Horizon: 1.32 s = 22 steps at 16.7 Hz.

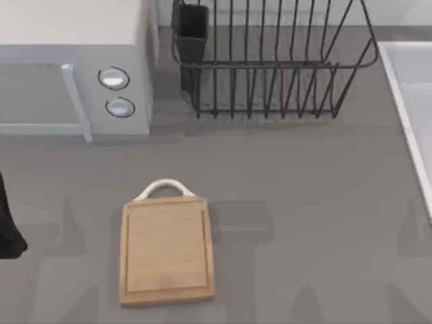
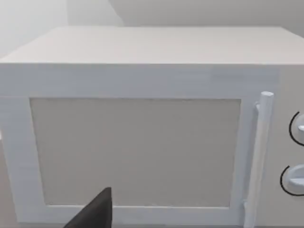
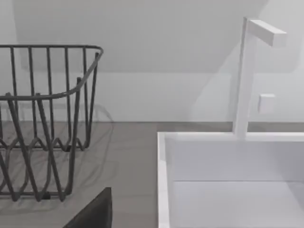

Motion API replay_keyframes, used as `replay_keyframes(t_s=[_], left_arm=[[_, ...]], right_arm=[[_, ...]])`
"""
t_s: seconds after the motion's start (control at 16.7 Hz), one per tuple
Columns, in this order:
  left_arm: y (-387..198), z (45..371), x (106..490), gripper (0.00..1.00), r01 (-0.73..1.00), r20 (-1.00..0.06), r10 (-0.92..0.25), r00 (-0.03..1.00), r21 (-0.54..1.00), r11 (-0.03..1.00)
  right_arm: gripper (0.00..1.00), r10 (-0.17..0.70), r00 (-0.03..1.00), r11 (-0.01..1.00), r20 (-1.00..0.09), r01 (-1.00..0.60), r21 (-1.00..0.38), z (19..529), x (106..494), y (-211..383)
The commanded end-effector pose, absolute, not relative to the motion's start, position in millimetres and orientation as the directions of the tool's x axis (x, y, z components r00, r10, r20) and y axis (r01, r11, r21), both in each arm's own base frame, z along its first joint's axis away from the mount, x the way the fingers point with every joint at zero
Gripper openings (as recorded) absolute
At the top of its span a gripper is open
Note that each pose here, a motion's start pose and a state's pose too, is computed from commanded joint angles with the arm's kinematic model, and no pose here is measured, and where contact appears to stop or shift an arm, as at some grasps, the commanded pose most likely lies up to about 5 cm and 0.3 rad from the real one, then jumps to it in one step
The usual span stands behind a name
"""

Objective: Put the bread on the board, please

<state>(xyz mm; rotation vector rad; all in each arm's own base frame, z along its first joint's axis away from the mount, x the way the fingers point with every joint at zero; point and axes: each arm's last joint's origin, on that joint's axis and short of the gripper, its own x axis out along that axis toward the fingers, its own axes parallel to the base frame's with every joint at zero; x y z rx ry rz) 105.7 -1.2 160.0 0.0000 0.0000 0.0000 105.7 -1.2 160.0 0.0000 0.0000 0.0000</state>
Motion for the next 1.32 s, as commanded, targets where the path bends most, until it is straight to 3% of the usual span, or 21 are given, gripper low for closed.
replay_keyframes(t_s=[0.36,0.66,0.84,1.02,1.32], left_arm=[[1.4,177.9,107.2,1.00,-0.018,-0.078,0.025,0.997,0.082,0.996],[9.8,219.2,131.5,1.00,0.038,-0.366,0.076,0.928,0.296,0.955],[20.3,232.3,168.7,1.00,0.186,-0.612,0.096,0.785,0.381,0.906],[35.4,230.3,213.9,1.00,0.383,-0.814,0.094,0.573,0.367,0.847],[65.8,208.0,278.3,1.00,0.645,-0.972,0.054,0.227,0.192,0.739]], right_arm=[[1.00,0.000,1.000,1.000,0.000,0.000,0.000,160.0,105.7,-1.2],[1.00,0.000,1.000,1.000,0.000,0.000,0.000,160.0,105.7,-1.2],[1.00,0.000,1.000,1.000,0.000,0.000,0.000,160.0,105.7,-1.2],[1.00,0.000,1.000,1.000,0.000,0.000,0.000,160.0,105.7,-1.2],[1.00,0.000,1.000,1.000,0.000,0.000,0.000,160.0,105.7,-1.2]])
